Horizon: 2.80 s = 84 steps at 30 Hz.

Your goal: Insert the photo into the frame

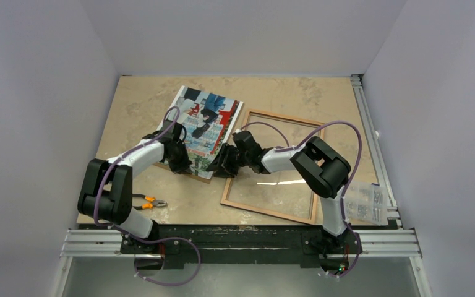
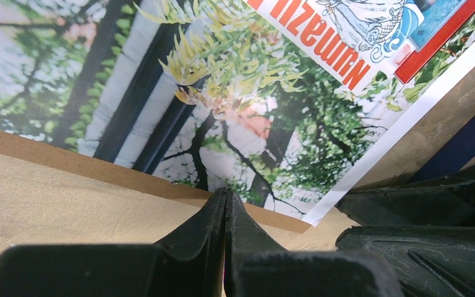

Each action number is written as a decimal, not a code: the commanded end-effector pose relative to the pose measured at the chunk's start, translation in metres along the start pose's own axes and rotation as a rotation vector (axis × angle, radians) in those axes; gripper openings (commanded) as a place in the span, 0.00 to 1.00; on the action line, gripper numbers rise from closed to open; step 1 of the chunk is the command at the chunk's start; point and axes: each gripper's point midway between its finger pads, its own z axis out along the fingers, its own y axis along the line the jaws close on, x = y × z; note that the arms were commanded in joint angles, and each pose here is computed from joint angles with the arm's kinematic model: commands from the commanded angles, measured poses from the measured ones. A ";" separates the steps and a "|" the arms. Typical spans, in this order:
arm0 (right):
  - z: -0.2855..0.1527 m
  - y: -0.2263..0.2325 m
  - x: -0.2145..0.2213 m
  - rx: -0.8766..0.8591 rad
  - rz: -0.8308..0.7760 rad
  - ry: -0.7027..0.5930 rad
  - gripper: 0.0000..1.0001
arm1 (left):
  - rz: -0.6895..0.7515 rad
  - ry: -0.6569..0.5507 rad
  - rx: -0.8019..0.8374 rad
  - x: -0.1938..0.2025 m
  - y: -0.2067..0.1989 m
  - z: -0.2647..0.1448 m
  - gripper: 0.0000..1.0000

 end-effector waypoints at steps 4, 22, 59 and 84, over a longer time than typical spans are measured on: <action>-0.009 0.032 0.012 -0.081 -0.017 0.005 0.44 | 0.039 -0.025 0.006 -0.009 -0.007 -0.002 0.00; -0.008 0.012 0.015 -0.027 0.000 -0.029 0.43 | 0.045 0.044 0.031 0.007 -0.013 0.013 0.00; -0.059 0.024 -0.033 0.040 -0.126 -0.188 0.00 | 0.108 -0.160 0.403 -0.006 -0.087 -0.041 0.62; -0.185 -0.050 -0.042 0.204 -0.173 -0.267 0.64 | 0.217 -0.177 0.623 0.001 -0.117 -0.058 0.63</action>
